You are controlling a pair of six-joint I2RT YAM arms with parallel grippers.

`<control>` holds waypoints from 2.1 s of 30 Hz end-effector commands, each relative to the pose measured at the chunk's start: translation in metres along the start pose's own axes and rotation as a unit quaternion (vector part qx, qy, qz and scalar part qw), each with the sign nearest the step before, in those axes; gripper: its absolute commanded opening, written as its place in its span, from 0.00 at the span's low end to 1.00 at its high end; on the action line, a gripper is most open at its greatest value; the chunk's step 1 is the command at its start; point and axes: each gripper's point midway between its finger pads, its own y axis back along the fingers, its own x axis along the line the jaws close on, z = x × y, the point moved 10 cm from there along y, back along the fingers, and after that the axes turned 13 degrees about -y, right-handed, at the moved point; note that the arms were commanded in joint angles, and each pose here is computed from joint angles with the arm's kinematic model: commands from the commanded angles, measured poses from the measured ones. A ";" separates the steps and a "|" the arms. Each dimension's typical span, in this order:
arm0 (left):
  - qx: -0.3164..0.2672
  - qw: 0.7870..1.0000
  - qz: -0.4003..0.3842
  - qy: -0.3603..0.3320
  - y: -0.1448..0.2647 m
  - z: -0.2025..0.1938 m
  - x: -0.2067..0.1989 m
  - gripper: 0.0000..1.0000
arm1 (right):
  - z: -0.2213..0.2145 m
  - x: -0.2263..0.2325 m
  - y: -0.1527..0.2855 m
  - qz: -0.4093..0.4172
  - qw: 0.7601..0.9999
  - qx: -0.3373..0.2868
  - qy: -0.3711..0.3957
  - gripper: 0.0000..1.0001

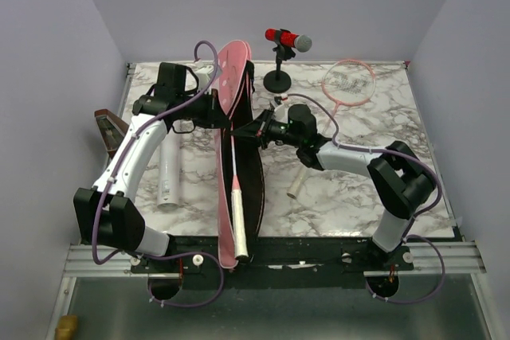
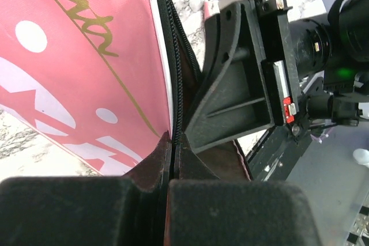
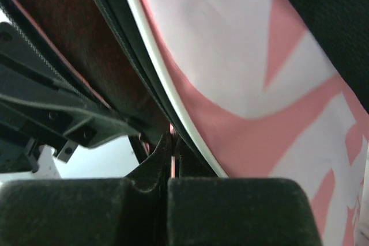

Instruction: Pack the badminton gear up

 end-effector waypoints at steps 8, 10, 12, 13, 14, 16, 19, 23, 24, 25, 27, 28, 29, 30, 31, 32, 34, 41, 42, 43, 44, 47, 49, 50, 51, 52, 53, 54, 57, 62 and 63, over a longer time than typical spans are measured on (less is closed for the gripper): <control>0.004 0.997 -0.078 -0.017 0.009 0.004 -0.031 0.00 | 0.019 0.016 -0.002 -0.040 0.989 -0.061 0.130 0.01; 0.006 0.997 -0.080 -0.017 0.010 0.003 -0.031 0.00 | 0.023 0.016 0.003 -0.048 0.986 -0.070 0.141 0.01; 0.009 0.996 -0.082 -0.015 0.009 0.002 -0.031 0.00 | 0.026 0.016 0.008 -0.057 0.983 -0.087 0.154 0.02; 0.008 0.996 -0.082 -0.017 0.009 0.002 -0.031 0.00 | 0.028 0.015 0.010 -0.065 0.980 -0.098 0.162 0.03; 0.010 0.996 -0.084 -0.014 0.008 0.001 -0.030 0.00 | 0.028 0.014 0.012 -0.069 0.978 -0.105 0.168 0.03; 0.012 0.996 -0.085 -0.014 0.007 -0.001 -0.029 0.00 | 0.028 0.013 0.014 -0.075 0.974 -0.115 0.179 0.04; 0.017 0.996 -0.088 -0.009 0.004 -0.002 -0.028 0.00 | 0.029 0.009 0.016 -0.081 0.971 -0.124 0.187 0.06; 0.021 0.995 -0.094 -0.001 0.000 -0.004 -0.026 0.00 | 0.027 0.000 0.012 -0.097 0.969 -0.127 0.190 0.09; 0.023 0.995 -0.094 0.001 -0.001 -0.005 -0.026 0.00 | 0.026 -0.003 0.009 -0.102 0.968 -0.127 0.191 0.11; 0.022 0.995 -0.095 0.000 -0.001 -0.004 -0.026 0.00 | 0.024 -0.006 0.007 -0.105 0.968 -0.125 0.190 0.12; 0.022 0.995 -0.095 0.000 -0.001 -0.003 -0.026 0.00 | 0.022 -0.012 0.001 -0.110 0.968 -0.125 0.187 0.13; 0.022 0.995 -0.095 0.000 -0.001 -0.002 -0.026 0.00 | 0.020 -0.013 -0.002 -0.111 0.968 -0.123 0.186 0.14; 0.022 0.995 -0.095 0.000 -0.001 -0.002 -0.026 0.00 | 0.019 -0.014 -0.004 -0.113 0.968 -0.128 0.186 0.15; 0.023 0.995 -0.095 0.000 -0.001 -0.002 -0.026 0.00 | 0.018 -0.016 -0.006 -0.115 0.968 -0.129 0.184 0.18; 0.023 0.995 -0.095 -0.001 -0.001 -0.002 -0.026 0.00 | 0.018 -0.016 -0.007 -0.117 0.967 -0.131 0.184 0.20; 0.024 0.995 -0.096 0.000 -0.002 -0.002 -0.025 0.00 | 0.017 -0.016 -0.009 -0.116 0.967 -0.132 0.185 0.23; 0.025 0.995 -0.096 0.000 -0.002 -0.002 -0.025 0.00 | 0.014 -0.014 -0.012 -0.120 0.966 -0.132 0.189 0.29; 0.023 0.995 -0.097 0.015 -0.003 -0.002 -0.018 0.00 | 0.004 -0.005 0.001 -0.133 0.961 -0.130 0.204 0.44; 0.023 0.995 -0.096 0.018 -0.003 -0.002 -0.017 0.00 | 0.001 -0.005 0.005 -0.135 0.961 -0.129 0.205 0.44; 0.023 0.995 -0.094 0.021 -0.003 -0.002 -0.015 0.00 | -0.001 -0.001 0.010 -0.131 0.961 -0.129 0.207 0.45; 0.023 0.995 -0.093 0.021 -0.003 -0.002 -0.015 0.00 | -0.005 0.002 0.016 -0.128 0.961 -0.130 0.210 0.45; 0.023 0.995 -0.090 0.021 -0.003 -0.003 -0.013 0.00 | -0.012 0.011 0.033 -0.134 0.956 -0.142 0.217 0.46; 0.022 0.996 -0.089 0.023 -0.003 -0.003 -0.011 0.00 | -0.015 0.019 0.048 -0.139 0.951 -0.166 0.223 0.48; 0.021 0.996 -0.089 0.023 -0.002 -0.002 -0.011 0.00 | -0.017 0.021 0.055 -0.144 0.947 -0.176 0.228 0.50; 0.020 0.995 -0.090 0.024 -0.002 -0.002 -0.011 0.00 | -0.019 0.025 0.063 -0.149 0.942 -0.187 0.233 0.51; 0.019 0.995 -0.091 0.024 -0.001 -0.001 -0.011 0.00 | -0.020 0.028 0.069 -0.158 0.938 -0.197 0.236 0.52; 0.018 0.995 -0.092 0.025 -0.001 -0.001 -0.011 0.00 | -0.020 0.032 0.078 -0.168 0.931 -0.215 0.242 0.52; 0.017 0.995 -0.094 0.026 0.000 0.000 -0.011 0.00 | -0.020 0.032 0.086 -0.183 0.924 -0.230 0.246 0.54; 0.015 0.995 -0.099 0.025 0.001 0.001 -0.013 0.00 | -0.011 0.036 0.111 -0.219 0.901 -0.288 0.238 0.57; 0.012 0.995 -0.101 0.025 0.002 0.002 -0.014 0.00 | 0.037 0.020 0.157 -0.289 0.868 -0.357 0.192 0.57; 0.012 0.995 -0.099 0.025 0.002 0.002 -0.013 0.00 | 0.047 0.014 0.163 -0.309 0.855 -0.370 0.191 0.57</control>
